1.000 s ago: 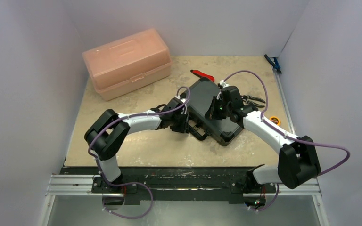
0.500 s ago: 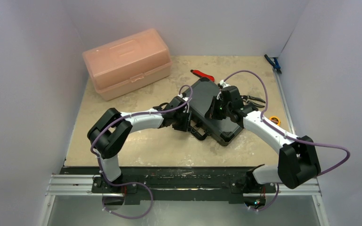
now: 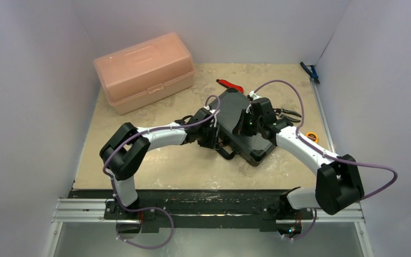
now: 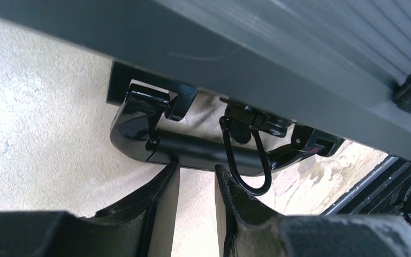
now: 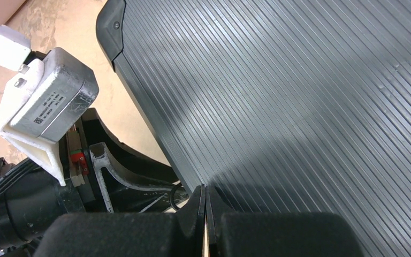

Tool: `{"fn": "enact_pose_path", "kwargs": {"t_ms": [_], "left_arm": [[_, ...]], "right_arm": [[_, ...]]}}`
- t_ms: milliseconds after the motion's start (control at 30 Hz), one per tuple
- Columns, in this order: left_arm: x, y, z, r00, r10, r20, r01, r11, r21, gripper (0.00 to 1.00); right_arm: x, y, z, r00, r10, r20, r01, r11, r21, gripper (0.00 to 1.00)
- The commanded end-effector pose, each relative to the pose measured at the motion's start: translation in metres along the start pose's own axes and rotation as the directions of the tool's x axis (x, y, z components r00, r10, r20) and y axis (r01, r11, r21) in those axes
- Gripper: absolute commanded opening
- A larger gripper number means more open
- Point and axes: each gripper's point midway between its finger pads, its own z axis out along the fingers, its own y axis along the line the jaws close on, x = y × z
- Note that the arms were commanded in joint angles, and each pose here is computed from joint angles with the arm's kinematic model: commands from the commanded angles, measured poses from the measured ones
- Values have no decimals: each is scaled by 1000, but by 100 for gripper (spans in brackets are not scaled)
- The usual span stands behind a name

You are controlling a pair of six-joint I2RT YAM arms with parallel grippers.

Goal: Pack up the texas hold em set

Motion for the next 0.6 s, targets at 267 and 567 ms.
{"fn": "enact_pose_path", "kwargs": {"t_ms": [267,567], "left_arm": [[-42,-40,0,997,2,74,-9,995,101,29],[-57,-54,-3,995,7,97,-19,992,127,29]], "right_arm": [[50,-48,3,988,6,-153,21,985,172,0],[51,-48,4,988,5,-157,23,985,172,0]]}}
